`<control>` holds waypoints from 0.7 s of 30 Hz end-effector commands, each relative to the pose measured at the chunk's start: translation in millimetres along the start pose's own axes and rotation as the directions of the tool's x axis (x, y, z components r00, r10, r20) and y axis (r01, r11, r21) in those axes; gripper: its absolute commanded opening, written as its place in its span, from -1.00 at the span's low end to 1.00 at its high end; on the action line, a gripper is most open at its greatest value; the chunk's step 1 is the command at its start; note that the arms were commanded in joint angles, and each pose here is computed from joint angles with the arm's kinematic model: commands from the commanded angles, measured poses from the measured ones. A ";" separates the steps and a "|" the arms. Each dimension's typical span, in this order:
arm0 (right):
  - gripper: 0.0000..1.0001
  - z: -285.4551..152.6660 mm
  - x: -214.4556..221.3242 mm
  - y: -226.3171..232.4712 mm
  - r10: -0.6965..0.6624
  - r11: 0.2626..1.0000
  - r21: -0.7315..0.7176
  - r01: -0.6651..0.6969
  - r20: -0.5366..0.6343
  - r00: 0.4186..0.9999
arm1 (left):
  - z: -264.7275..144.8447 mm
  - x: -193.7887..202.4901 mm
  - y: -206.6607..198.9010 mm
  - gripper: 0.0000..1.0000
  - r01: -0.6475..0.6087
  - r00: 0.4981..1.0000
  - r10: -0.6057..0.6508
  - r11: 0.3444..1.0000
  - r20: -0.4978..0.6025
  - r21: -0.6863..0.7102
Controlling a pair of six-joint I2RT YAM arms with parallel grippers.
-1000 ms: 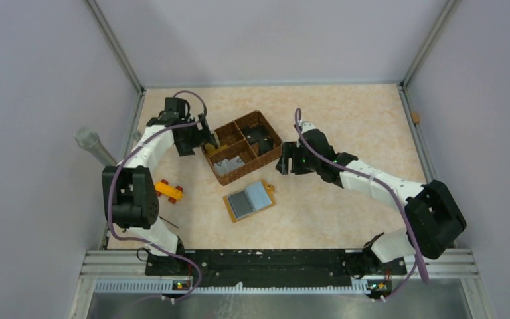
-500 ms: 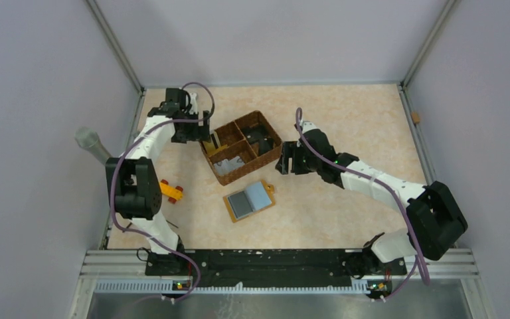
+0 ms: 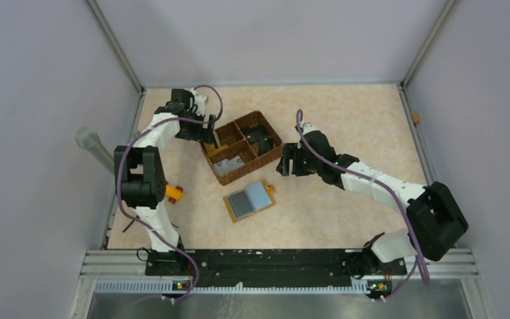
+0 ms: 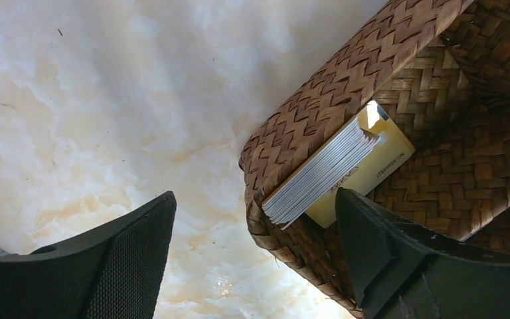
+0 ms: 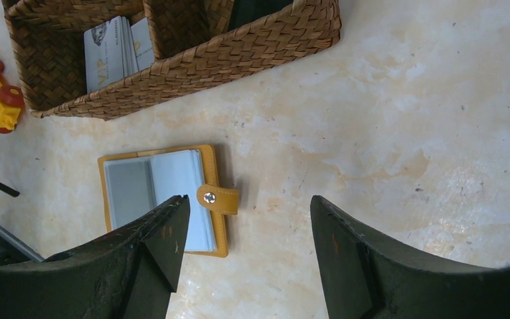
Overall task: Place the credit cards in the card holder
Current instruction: Pick up the credit card from the storage box.
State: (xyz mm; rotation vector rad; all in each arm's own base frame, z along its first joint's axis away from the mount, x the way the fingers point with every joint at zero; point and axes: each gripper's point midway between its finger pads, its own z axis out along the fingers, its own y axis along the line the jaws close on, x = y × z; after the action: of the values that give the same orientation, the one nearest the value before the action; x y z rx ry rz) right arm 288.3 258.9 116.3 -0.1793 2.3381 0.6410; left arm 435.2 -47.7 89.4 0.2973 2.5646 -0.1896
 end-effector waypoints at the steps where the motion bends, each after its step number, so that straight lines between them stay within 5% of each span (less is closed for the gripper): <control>1: 0.37 -8.4 -14.9 3.9 0.017 1.000 -0.021 -0.015 0.061 0.998 | -2.7 -26.2 4.7 0.83 -0.071 0.995 0.073 0.997 0.067 -0.031; 21: 0.37 -6.6 -13.8 5.6 0.027 0.999 -0.029 -0.025 0.054 0.998 | -28.2 -41.9 31.3 0.70 -0.073 0.986 0.103 0.973 0.130 -0.218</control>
State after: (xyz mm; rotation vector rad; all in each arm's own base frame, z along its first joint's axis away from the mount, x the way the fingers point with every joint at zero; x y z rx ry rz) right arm 285.9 257.7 114.7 -0.1662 2.3439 0.6459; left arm 447.6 -27.2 92.4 0.3321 2.5362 0.0339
